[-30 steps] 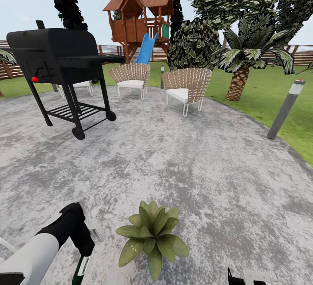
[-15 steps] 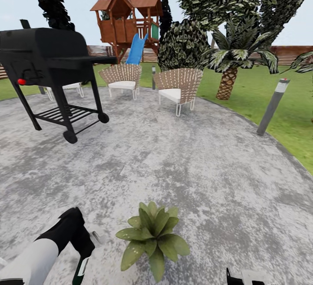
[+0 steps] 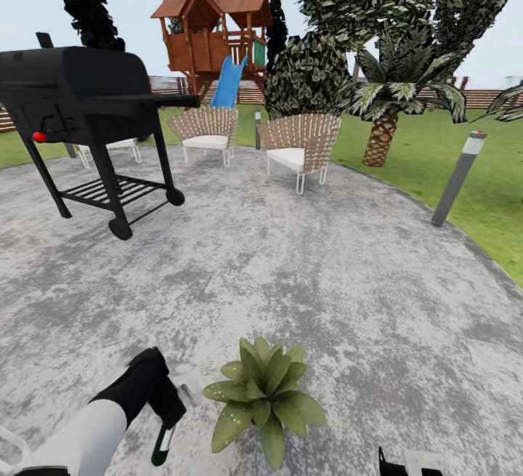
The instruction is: Pick up the pesticide atomizer in the garden and spray insectifuge to fully cover both potted plants in the garden.
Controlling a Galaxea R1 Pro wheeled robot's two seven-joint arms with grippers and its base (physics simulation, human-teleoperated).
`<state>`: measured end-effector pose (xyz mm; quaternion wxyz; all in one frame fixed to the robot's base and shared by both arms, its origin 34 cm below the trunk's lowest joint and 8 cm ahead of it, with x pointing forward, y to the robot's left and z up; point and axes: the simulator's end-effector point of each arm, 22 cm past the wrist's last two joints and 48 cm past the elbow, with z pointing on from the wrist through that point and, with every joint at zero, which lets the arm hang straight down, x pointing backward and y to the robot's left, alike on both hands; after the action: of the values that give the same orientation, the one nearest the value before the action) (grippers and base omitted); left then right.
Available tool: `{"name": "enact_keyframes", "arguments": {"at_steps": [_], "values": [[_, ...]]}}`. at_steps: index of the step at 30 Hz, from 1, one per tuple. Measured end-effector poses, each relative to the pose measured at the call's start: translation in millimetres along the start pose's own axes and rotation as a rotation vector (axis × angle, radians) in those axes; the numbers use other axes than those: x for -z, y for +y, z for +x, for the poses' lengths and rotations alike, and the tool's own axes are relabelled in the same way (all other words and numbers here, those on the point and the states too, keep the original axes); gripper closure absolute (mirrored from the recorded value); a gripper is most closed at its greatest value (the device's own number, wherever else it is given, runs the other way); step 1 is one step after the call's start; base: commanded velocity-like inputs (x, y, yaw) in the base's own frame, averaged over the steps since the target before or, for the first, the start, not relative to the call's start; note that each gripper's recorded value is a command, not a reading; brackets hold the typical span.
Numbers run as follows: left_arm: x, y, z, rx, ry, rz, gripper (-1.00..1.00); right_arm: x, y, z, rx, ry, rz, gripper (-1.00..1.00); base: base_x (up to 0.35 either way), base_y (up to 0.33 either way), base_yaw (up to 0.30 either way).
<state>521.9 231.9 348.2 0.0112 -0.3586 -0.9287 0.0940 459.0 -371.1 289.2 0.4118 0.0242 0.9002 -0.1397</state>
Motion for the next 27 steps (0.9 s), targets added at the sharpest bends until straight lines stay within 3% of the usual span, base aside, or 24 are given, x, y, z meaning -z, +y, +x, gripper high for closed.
{"name": "enact_keyframes", "arguments": {"at_steps": [3, 6, 8, 10, 17, 21, 23, 27], "values": [[-0.4, -1, -2, -0.006, -0.001, -0.003, 1.00, 0.0, 0, 0, 0.001, 0.000, 0.000, -1.00, 0.000, 0.000, 0.000], [-1.6, 9, 15, 0.016, 0.012, -0.005, 1.00, 0.0, 0, 0, 0.001, 0.000, 0.000, -1.00, 0.000, 0.000, 0.000], [-20.2, -2, 50, 0.041, 0.070, 0.036, 1.00, 0.0, 0, 0, 0.001, 0.000, 0.000, -1.00, 0.000, 0.000, 0.000], [-27.6, -9, 60, 0.046, 0.084, 0.050, 1.00, 0.2, 1, 0, 0.000, 0.001, -0.001, -1.00, 0.000, 0.000, 0.000], [-36.1, -21, 58, 0.051, 0.082, 0.057, 1.00, 0.3, 1, 0, -0.001, 0.001, -0.002, -1.00, 0.000, 0.000, 0.000], [-46.7, -24, 52, 0.127, 0.016, 0.045, 1.00, -0.1, 0, 0, 0.000, 0.000, 0.000, -1.00, 0.000, 0.000, 0.000], [-54.5, -14, 35, 0.146, -0.103, -0.016, 1.00, -0.1, 0, 0, 0.000, -0.001, 0.001, -1.00, 0.000, 0.000, 0.000], [-68.3, -26, 49, 0.140, -0.081, -0.001, 1.00, -0.1, -1, 0, 0.000, -0.001, 0.002, -1.00, 0.000, 0.000, 0.000]]}}
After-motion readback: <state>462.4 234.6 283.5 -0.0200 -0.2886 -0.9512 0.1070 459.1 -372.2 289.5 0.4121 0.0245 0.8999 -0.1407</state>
